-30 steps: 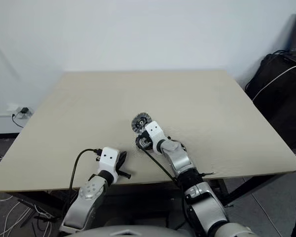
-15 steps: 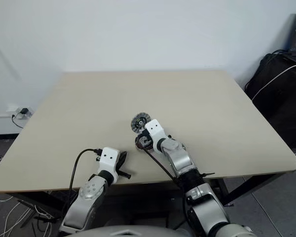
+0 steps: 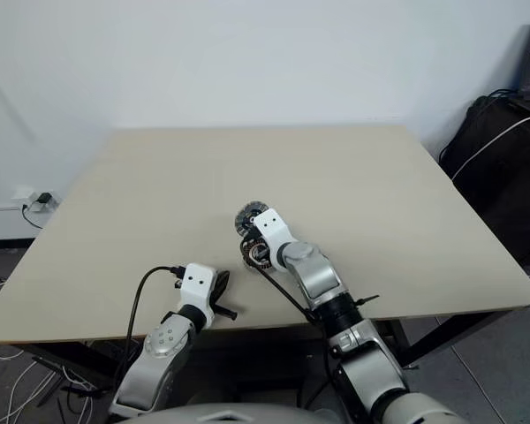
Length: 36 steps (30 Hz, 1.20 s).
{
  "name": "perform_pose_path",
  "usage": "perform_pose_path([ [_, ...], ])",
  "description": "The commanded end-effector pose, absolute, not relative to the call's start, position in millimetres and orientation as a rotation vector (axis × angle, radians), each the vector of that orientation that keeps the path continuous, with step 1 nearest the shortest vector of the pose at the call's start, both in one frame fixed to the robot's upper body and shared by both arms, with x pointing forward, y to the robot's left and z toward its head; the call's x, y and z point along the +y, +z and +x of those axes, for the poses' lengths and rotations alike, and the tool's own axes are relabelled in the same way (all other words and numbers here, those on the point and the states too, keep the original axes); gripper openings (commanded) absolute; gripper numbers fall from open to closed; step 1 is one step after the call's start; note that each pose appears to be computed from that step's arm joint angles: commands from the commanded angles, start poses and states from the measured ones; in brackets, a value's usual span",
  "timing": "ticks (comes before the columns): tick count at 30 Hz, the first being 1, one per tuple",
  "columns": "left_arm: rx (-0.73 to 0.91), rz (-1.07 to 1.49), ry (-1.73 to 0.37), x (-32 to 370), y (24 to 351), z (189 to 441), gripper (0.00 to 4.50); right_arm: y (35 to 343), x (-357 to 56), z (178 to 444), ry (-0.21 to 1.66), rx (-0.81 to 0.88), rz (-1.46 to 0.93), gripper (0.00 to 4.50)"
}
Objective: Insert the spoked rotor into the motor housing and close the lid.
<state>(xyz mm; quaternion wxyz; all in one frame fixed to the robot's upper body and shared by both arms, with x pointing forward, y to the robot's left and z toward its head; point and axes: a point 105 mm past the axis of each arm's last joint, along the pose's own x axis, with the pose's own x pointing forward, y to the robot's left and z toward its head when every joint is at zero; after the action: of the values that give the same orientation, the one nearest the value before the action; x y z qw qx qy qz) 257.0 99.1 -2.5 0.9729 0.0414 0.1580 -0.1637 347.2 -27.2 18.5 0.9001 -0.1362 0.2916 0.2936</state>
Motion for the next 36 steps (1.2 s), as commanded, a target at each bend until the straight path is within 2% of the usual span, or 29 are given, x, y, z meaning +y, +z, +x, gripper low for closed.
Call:
perform_pose_path([
  [1, 0.265, 0.083, -0.329, 97.0, 8.7, 262.1, 0.0, 31.8, -23.2, 354.1, 0.609, 0.569, -0.3, 1.53],
  [16, 0.263, 0.077, -0.314, 98.7, 8.5, 261.3, 0.0, 19.5, -21.5, 350.1, 0.633, 0.618, -0.37, 1.53],
  [36, 0.256, 0.082, -0.31, 98.0, 9.5, 262.0, 0.0, 14.1, -25.8, 357.3, 0.638, 0.626, -0.475, 1.53],
])
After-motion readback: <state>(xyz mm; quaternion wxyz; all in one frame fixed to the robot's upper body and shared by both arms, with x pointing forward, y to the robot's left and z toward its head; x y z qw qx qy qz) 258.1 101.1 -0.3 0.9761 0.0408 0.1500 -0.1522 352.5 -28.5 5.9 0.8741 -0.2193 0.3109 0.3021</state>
